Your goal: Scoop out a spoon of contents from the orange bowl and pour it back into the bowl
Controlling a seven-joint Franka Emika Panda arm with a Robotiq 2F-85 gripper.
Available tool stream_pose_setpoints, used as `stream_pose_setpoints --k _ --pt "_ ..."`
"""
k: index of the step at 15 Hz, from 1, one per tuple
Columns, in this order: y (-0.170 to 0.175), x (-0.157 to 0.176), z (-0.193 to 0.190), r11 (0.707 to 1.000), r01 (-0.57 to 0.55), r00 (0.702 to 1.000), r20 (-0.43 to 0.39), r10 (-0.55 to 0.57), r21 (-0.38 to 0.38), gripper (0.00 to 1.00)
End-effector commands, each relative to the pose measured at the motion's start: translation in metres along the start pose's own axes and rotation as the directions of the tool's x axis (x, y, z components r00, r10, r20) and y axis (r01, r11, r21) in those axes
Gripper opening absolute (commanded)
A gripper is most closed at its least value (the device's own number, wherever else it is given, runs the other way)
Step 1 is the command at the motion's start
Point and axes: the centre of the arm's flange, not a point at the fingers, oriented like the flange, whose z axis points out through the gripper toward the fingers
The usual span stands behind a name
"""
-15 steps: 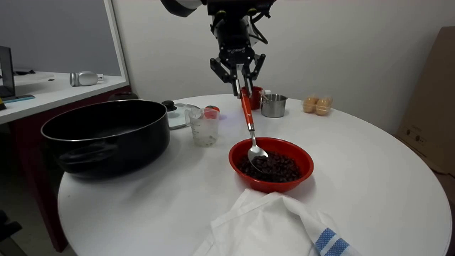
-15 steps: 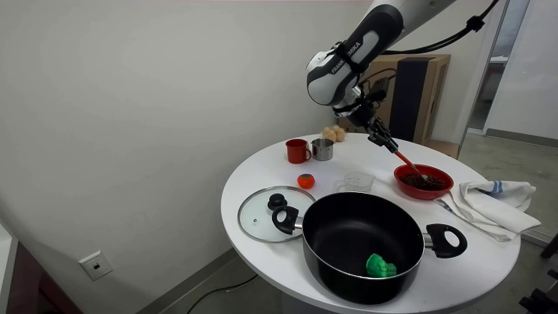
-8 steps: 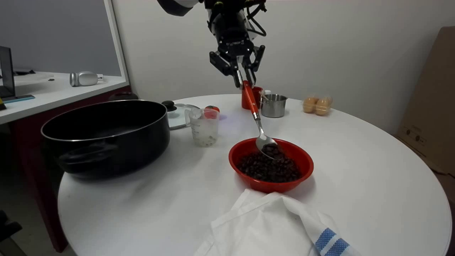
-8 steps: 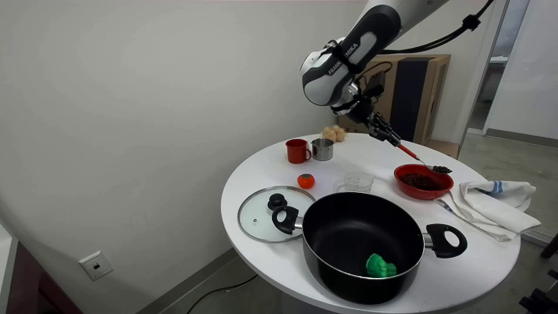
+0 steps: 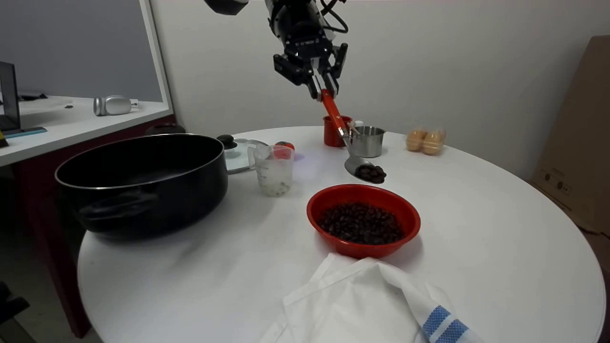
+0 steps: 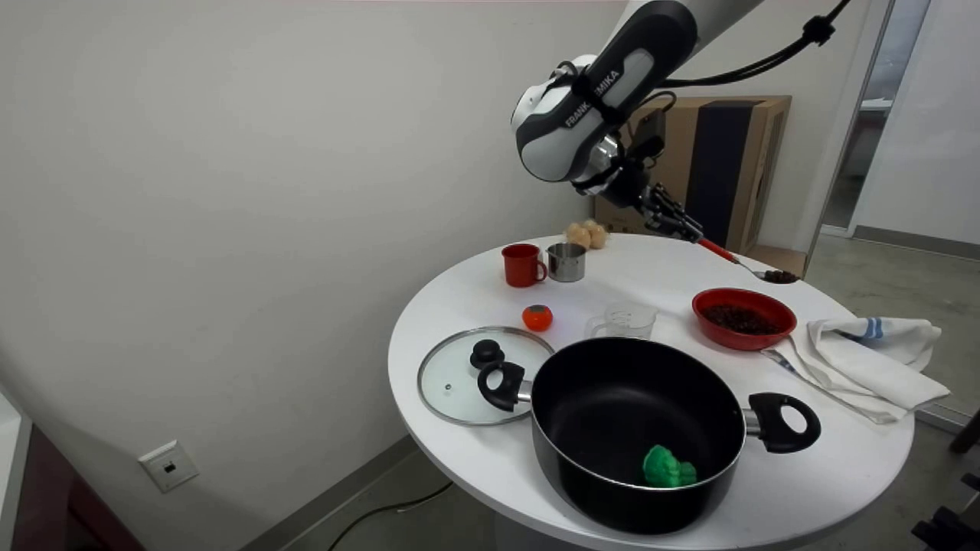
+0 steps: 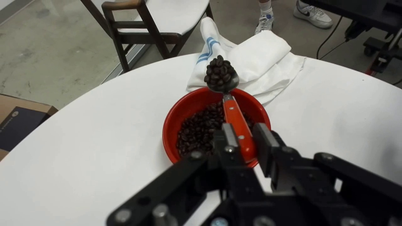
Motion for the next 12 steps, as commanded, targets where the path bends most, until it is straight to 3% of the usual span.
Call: stream_pose_setpoints --k 1,8,12 --pt "-0.003 -0.021 -0.021 1.000 -0.004 1.000 0.019 0.005 -0.013 0.05" --pt "0.014 -0.056 -0.055 0.999 -0.043 0.998 -0.045 0.042 -0.020 0.05" --pt "0.025 -0.056 -0.058 0.997 -0.071 0.997 -0.032 0.071 -0.005 0.05"
